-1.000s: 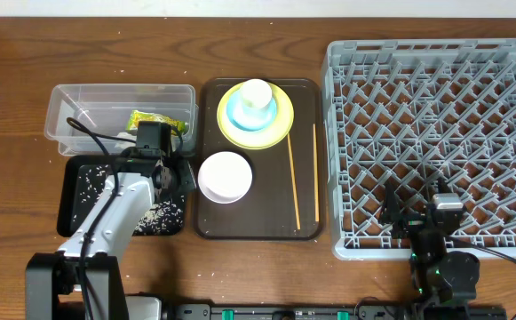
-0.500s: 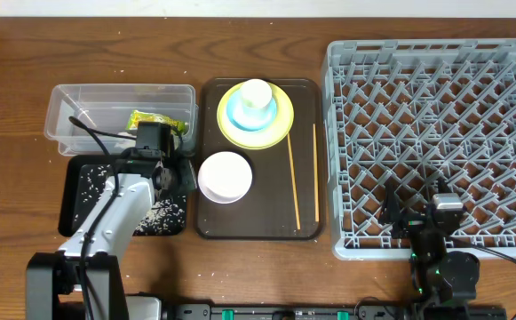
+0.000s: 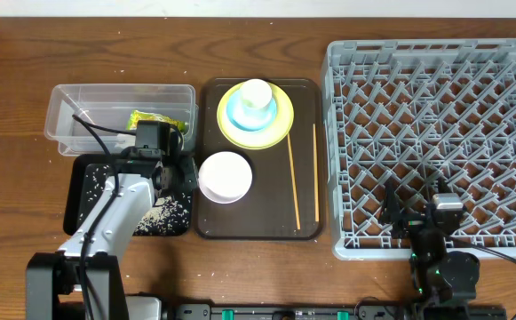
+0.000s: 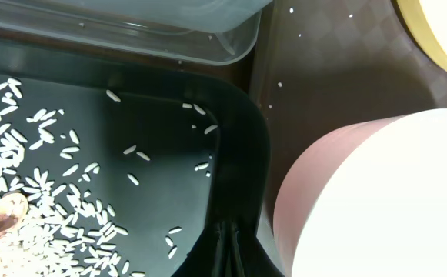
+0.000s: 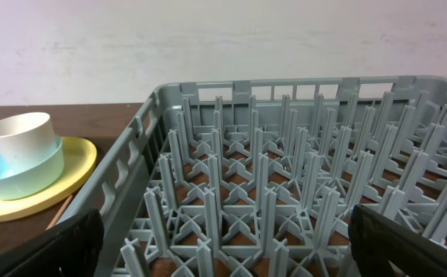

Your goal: Sort waste into correct bins and load items into the dishwasher rack

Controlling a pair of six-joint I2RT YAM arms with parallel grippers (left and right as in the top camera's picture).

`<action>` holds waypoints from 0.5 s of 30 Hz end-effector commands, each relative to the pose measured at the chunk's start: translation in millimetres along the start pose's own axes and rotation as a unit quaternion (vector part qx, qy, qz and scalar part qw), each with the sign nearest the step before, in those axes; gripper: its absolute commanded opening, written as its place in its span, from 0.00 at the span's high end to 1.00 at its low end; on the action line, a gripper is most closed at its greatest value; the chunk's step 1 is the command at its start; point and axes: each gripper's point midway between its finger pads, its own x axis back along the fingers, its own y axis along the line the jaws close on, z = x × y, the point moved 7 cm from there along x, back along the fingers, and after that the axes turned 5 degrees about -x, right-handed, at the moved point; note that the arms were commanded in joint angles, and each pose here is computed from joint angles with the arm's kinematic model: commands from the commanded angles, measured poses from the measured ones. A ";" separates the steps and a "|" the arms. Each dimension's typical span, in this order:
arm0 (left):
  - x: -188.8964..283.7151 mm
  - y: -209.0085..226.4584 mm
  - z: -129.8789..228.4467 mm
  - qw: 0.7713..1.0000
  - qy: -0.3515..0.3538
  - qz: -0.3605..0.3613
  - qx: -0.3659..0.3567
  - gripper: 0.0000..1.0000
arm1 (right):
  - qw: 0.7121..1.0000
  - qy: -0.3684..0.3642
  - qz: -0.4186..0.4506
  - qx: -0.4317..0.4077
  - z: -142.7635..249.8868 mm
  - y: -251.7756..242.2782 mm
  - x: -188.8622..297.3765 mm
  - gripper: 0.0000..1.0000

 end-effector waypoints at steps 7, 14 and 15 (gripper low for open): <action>39.9 -0.6 -4.3 0.995 -0.066 -0.015 0.075 0.94 | 1.000 0.002 0.007 0.004 0.9 -2.5 -0.1 0.01; 89.1 45.0 35.4 0.921 -0.112 -0.218 0.302 0.90 | 1.000 0.002 0.007 0.004 0.9 -2.5 -0.1 0.01; 95.4 51.8 43.9 0.902 -0.115 -0.245 0.337 0.84 | 1.000 0.002 0.007 0.004 0.9 -2.5 -0.1 0.01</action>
